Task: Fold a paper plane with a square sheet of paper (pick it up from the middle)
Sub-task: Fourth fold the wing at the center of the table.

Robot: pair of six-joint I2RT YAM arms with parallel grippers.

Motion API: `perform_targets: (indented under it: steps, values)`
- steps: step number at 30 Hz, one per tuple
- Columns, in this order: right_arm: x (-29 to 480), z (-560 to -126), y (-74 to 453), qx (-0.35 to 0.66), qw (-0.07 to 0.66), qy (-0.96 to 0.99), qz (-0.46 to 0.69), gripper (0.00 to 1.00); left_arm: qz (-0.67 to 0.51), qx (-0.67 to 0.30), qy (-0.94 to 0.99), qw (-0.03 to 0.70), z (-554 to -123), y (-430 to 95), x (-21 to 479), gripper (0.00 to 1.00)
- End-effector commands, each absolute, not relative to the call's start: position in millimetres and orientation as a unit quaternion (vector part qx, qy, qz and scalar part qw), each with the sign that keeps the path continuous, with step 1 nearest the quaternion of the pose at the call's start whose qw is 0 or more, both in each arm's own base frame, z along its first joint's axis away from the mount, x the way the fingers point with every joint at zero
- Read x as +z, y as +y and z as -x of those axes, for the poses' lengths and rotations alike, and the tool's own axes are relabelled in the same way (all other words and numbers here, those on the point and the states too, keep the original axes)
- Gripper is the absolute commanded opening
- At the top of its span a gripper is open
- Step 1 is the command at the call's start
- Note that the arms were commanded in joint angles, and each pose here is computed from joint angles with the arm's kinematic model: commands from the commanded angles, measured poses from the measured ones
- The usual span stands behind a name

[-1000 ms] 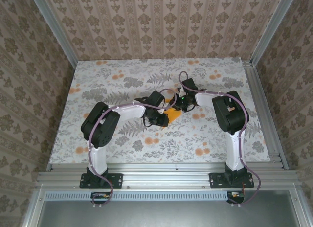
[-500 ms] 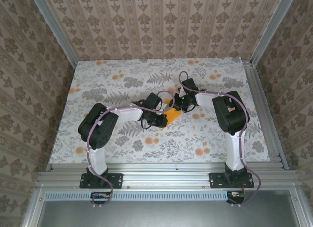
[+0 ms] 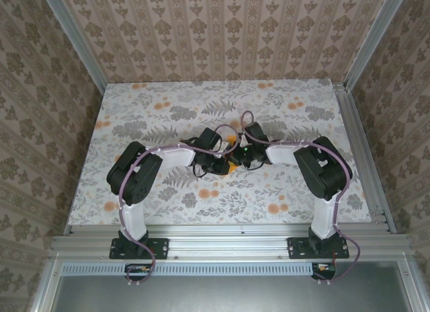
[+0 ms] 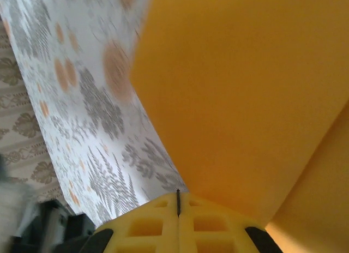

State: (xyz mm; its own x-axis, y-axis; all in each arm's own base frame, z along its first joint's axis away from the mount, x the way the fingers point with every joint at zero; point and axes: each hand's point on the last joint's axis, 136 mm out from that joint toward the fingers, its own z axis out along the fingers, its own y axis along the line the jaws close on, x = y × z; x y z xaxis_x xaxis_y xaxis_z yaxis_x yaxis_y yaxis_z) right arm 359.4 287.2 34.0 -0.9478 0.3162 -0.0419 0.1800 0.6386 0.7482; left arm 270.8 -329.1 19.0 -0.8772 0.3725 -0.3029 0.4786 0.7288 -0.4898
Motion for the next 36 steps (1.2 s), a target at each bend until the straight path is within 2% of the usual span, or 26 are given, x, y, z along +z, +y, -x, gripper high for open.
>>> perform_targets:
  steps: [1, 9, 16, 30, 36]
  values:
    - [27.5, -356.2, 291.5, 0.418, 0.081, 0.888, -0.172, 0.03, -0.220, -0.235, 0.946, 0.035, -247.8, -296.3, -14.2, 0.09]
    - [-0.6, -346.5, 276.6, 0.355, 0.071, 0.916, -0.171, 0.02, -0.218, -0.231, 0.947, 0.038, -247.3, -290.8, -11.3, 0.09]
    - [-3.8, -365.6, 247.6, 0.299, 0.092, 0.935, -0.168, 0.02, -0.222, -0.226, 0.948, 0.034, -244.7, -287.2, -14.0, 0.08]
    - [-7.4, -413.3, 209.6, 0.301, 0.121, 0.921, -0.218, 0.02, -0.233, -0.204, 0.950, 0.021, -238.7, -275.4, -22.6, 0.06]
    - [-2.5, -427.5, 208.7, 0.310, 0.126, 0.917, -0.216, 0.04, -0.235, -0.205, 0.950, 0.014, -237.0, -274.9, -25.1, 0.06]
